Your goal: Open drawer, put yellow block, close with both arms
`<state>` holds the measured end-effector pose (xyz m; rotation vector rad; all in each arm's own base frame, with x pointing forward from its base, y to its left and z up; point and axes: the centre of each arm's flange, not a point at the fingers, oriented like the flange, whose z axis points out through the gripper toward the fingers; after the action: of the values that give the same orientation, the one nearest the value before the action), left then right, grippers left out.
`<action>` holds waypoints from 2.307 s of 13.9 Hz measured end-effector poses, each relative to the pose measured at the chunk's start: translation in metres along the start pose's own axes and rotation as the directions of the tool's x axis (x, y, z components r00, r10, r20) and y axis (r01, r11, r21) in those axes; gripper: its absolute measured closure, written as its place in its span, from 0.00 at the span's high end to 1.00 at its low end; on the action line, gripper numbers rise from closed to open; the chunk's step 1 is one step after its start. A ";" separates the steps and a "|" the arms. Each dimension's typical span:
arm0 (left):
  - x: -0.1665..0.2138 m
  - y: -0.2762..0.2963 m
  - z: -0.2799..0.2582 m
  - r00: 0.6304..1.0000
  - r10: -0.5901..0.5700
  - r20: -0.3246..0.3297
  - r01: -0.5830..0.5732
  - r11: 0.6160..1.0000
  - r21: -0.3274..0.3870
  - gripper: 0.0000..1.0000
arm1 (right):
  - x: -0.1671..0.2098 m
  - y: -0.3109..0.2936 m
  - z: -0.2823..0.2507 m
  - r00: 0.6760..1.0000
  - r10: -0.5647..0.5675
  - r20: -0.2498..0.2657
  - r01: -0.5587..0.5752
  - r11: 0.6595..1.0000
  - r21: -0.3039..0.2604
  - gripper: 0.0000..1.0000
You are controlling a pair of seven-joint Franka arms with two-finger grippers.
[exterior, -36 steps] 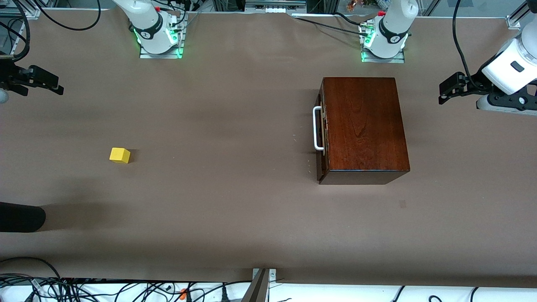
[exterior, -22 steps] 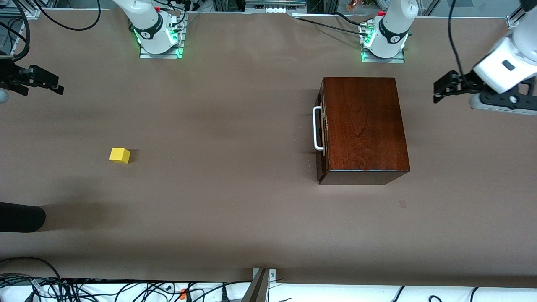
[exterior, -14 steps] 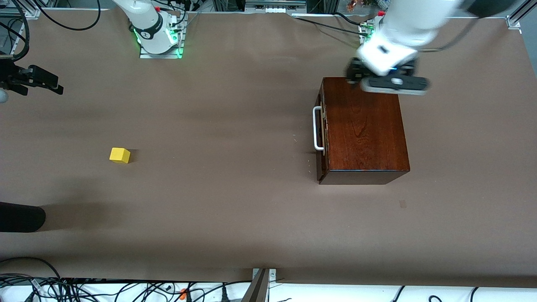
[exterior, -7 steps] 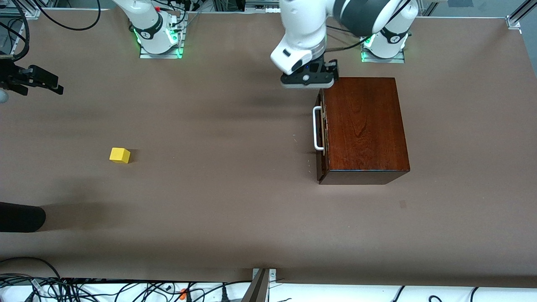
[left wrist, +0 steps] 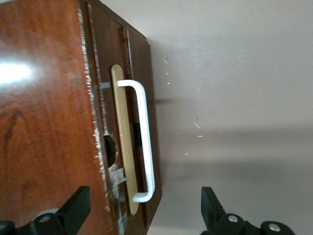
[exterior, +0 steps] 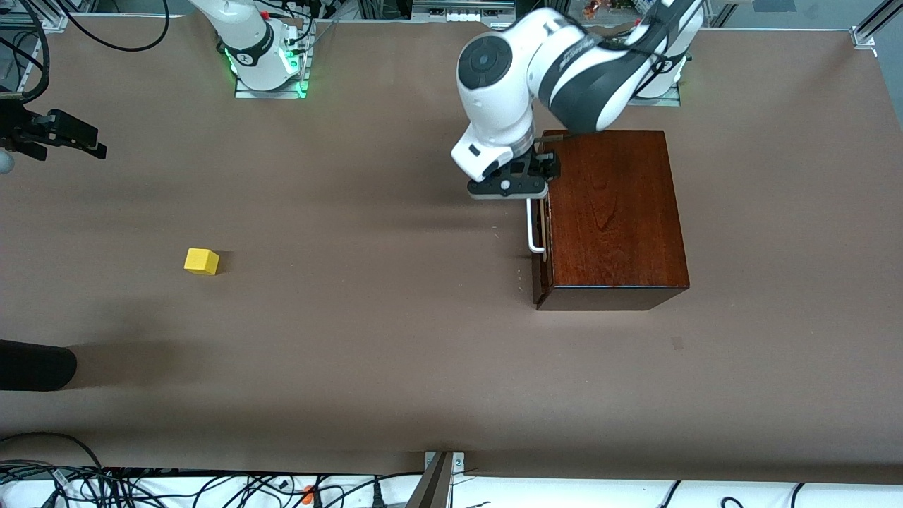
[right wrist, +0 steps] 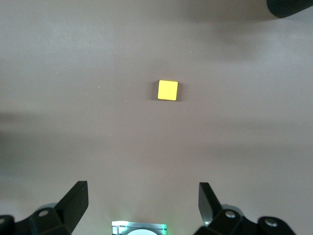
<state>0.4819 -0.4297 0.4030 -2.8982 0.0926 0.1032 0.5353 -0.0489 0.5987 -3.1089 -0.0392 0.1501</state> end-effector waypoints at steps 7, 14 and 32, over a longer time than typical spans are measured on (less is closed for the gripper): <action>0.011 0.021 0.052 1.000 -0.027 0.009 0.027 1.000 -0.001 1.00 | 0.000 0.000 0.000 1.000 0.000 0.000 0.000 1.000 0.000 1.00; 0.014 0.031 0.097 1.000 -0.026 0.000 0.026 0.999 0.044 1.00 | 0.000 -0.004 -0.001 1.000 -0.008 -0.002 0.008 1.000 -0.001 1.00; 0.006 0.083 0.110 0.994 -0.085 -0.066 0.088 0.995 0.044 1.00 | 0.001 -0.005 -0.002 1.000 -0.010 -0.003 0.010 1.000 -0.002 1.00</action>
<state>0.4747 -0.4843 0.2766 -2.8537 -0.0193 -0.0072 0.5359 -0.0437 0.6004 -3.1099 -0.0548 0.1449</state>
